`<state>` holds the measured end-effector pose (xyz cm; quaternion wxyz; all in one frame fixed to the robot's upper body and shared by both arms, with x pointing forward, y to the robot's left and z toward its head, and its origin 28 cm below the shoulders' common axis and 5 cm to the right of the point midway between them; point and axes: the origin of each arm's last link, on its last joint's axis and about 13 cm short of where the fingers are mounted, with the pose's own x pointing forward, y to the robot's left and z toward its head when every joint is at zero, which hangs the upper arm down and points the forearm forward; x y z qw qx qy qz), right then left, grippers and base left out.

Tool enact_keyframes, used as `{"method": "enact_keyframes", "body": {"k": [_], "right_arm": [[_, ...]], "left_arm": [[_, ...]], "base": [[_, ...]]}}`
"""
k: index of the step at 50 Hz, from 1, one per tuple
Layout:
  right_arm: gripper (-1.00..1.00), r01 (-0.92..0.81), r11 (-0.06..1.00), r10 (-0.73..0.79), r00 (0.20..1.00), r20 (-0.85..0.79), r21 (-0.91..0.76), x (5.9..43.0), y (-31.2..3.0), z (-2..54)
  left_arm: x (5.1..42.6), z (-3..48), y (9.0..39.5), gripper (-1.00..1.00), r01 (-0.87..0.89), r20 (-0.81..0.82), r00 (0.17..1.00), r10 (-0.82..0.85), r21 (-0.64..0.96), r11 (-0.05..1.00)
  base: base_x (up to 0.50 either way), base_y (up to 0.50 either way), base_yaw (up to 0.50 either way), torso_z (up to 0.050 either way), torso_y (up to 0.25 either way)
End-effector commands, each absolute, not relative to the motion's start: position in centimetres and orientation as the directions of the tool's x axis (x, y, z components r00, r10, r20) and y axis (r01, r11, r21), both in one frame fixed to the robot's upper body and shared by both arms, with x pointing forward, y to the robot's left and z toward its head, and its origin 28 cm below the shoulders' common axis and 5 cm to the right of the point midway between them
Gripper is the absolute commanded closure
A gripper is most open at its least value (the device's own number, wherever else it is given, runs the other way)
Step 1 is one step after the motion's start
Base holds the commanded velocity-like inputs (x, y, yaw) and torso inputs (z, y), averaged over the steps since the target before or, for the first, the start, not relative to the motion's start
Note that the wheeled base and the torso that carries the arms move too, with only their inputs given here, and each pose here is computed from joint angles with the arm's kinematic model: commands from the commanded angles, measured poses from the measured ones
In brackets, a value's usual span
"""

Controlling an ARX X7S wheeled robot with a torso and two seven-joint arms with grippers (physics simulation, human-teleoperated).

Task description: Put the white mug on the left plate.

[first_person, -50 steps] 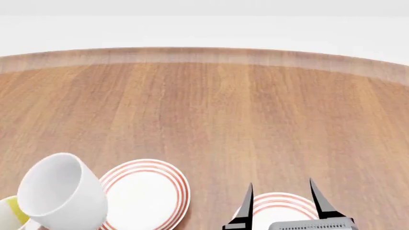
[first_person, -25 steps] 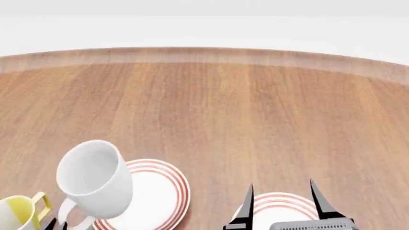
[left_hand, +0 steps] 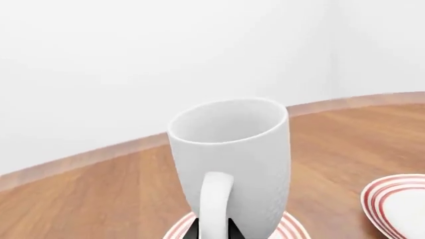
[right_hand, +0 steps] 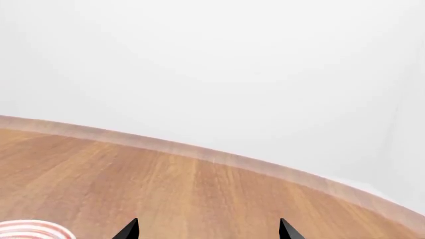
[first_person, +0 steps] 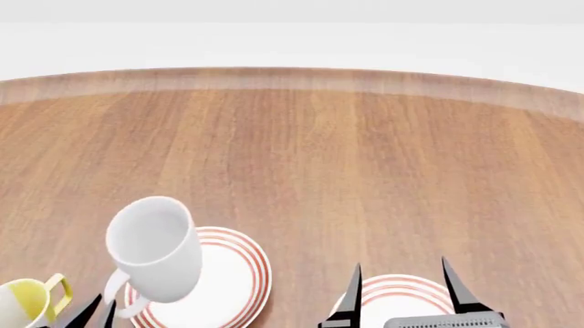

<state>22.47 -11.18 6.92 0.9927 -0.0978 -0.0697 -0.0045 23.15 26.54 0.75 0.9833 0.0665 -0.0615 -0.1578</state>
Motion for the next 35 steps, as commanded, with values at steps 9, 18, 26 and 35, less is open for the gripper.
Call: {"method": "enact_keyframes", "body": {"k": [9, 18, 26, 35], "right_arm": [[-1.0, 0.017, 0.98, 0.01, 0.991, 0.134, -0.197, 22.6, -11.1, 6.8], [-1.0, 0.016, 0.98, 0.011, 0.991, 0.136, -0.198, 22.6, -11.1, 7.0], [-1.0, 0.018, 0.98, 0.009, 0.991, 0.136, -0.2, 22.6, -11.1, 7.0], [-1.0, 0.017, 0.98, 0.01, 0.991, 0.133, -0.199, 22.6, -11.1, 6.9]], "left_arm": [[25.4, 0.1, 26.6, 1.0, 0.316, 0.058, 0.943, -0.327, 0.151, 0.937], [25.9, -0.5, 26.6, 1.0, 0.34, 0.033, 0.937, -0.348, 0.145, 0.929], [26.3, -0.9, 27.0, 1.0, 0.355, 0.001, 0.933, -0.359, 0.155, 0.922], [26.6, -1.4, 27.3, 1.0, 0.372, -0.029, 0.928, -0.372, 0.164, 0.914]], "base": [[0.0, 0.0, 0.0, 0.0, 0.0], [0.0, 0.0, 0.0, 0.0, 0.001], [0.0, 0.0, 0.0, 0.0, 0.0], [0.0, 0.0, 0.0, 0.0, 0.0]]}}
